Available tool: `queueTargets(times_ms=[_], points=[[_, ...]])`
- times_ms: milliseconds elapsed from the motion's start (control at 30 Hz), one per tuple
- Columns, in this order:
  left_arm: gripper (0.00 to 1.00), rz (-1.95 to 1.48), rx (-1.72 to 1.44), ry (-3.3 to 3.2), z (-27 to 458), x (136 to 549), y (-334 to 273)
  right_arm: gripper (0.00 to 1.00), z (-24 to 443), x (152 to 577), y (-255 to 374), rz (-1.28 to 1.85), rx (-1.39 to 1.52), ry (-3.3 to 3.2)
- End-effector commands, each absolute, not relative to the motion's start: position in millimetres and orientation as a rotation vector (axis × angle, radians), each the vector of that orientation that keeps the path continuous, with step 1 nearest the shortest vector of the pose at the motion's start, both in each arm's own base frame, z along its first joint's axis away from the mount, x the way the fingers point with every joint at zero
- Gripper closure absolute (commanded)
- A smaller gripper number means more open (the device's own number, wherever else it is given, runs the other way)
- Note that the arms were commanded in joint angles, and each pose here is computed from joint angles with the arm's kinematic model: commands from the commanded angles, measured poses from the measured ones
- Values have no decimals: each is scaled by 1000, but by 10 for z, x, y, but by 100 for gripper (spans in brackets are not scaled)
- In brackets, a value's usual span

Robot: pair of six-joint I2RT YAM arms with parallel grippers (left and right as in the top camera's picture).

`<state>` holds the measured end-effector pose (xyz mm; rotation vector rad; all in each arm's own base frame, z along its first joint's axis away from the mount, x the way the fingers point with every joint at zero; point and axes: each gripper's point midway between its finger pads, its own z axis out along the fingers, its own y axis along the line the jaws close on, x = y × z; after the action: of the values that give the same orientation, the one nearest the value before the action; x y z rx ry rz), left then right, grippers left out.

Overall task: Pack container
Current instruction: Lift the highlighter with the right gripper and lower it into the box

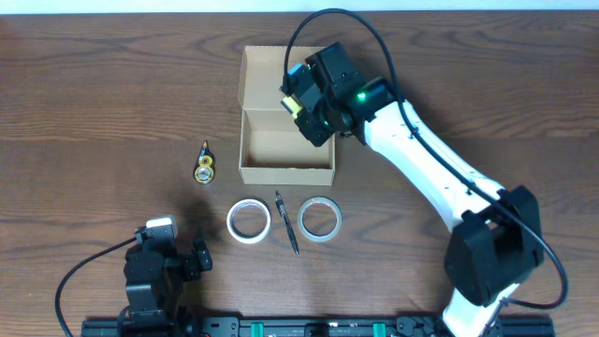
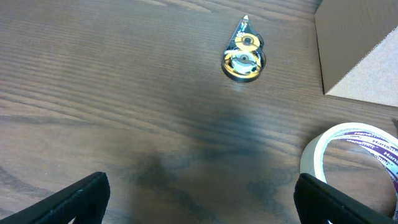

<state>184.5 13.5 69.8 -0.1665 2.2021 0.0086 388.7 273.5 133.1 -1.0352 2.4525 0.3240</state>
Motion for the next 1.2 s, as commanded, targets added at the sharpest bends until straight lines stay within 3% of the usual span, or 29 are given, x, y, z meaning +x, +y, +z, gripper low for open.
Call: queueTargets(times_ms=[0,567,767,1167], points=[[5,18,-153,2222,620,1829,134,96,1267,3846,2822,356,-1119,2435],[5,18,-153,2222,620,1829,134,98,576,3735,2852,328,-1246,2557],[5,18,-153,2222,621,1829,134,84,577,3771,2863,320,-1240,2545],[5,18,-153,2222,620,1829,134,70,586,3792,2877,321,-1237,2534]])
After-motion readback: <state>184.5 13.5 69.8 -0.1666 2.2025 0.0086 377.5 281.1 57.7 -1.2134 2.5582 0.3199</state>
